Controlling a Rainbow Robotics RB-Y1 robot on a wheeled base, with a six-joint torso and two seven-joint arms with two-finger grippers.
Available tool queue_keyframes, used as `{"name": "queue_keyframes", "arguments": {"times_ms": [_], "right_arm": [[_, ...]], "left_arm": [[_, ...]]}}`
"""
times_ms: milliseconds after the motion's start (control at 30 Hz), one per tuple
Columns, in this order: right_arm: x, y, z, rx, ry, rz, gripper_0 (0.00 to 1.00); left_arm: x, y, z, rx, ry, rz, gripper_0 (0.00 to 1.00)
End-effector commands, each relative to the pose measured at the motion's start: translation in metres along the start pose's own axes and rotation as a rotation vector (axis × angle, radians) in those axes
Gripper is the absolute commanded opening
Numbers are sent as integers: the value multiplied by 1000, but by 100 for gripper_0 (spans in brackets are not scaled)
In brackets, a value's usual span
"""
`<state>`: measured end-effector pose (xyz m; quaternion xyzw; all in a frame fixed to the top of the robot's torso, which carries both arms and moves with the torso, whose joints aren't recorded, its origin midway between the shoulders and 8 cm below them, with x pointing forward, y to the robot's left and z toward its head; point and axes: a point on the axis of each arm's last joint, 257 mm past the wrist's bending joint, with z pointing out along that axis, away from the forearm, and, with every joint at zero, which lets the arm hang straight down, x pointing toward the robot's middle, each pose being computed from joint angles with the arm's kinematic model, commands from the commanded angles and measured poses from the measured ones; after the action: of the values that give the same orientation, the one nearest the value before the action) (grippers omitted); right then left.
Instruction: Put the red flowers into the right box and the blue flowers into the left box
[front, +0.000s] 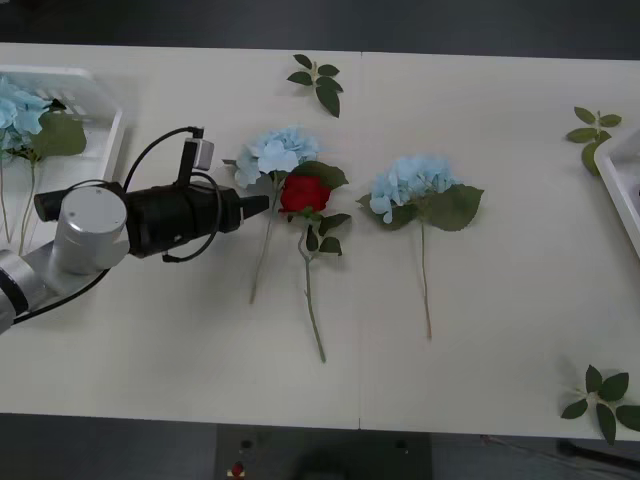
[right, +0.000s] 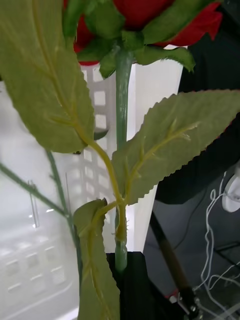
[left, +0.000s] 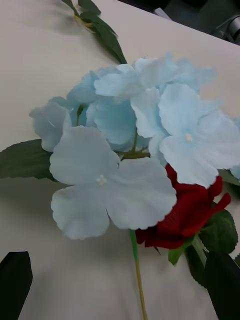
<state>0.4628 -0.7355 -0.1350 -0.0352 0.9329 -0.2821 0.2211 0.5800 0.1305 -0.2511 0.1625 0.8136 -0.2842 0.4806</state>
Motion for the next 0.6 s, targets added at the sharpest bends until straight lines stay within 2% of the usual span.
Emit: {"name": "queue_keyframes", "arguments": {"times_ms": [33, 233, 500, 600], "right_arm": [[-26, -2, -5, 47, -48, -87, 0], [-48, 2, -9, 94, -85, -184, 0], [-51, 12, -5, 92, -87, -209, 0], [-51, 16, -2, 92, -83, -217, 25]], "left_arm": [[-29, 0, 10, -9, -43, 31, 100], [-26, -2, 17, -10, -38, 27, 100], [-17, -16, 28, 7, -29, 36, 100], [-10, -23, 41, 11, -10, 36, 100]]}}
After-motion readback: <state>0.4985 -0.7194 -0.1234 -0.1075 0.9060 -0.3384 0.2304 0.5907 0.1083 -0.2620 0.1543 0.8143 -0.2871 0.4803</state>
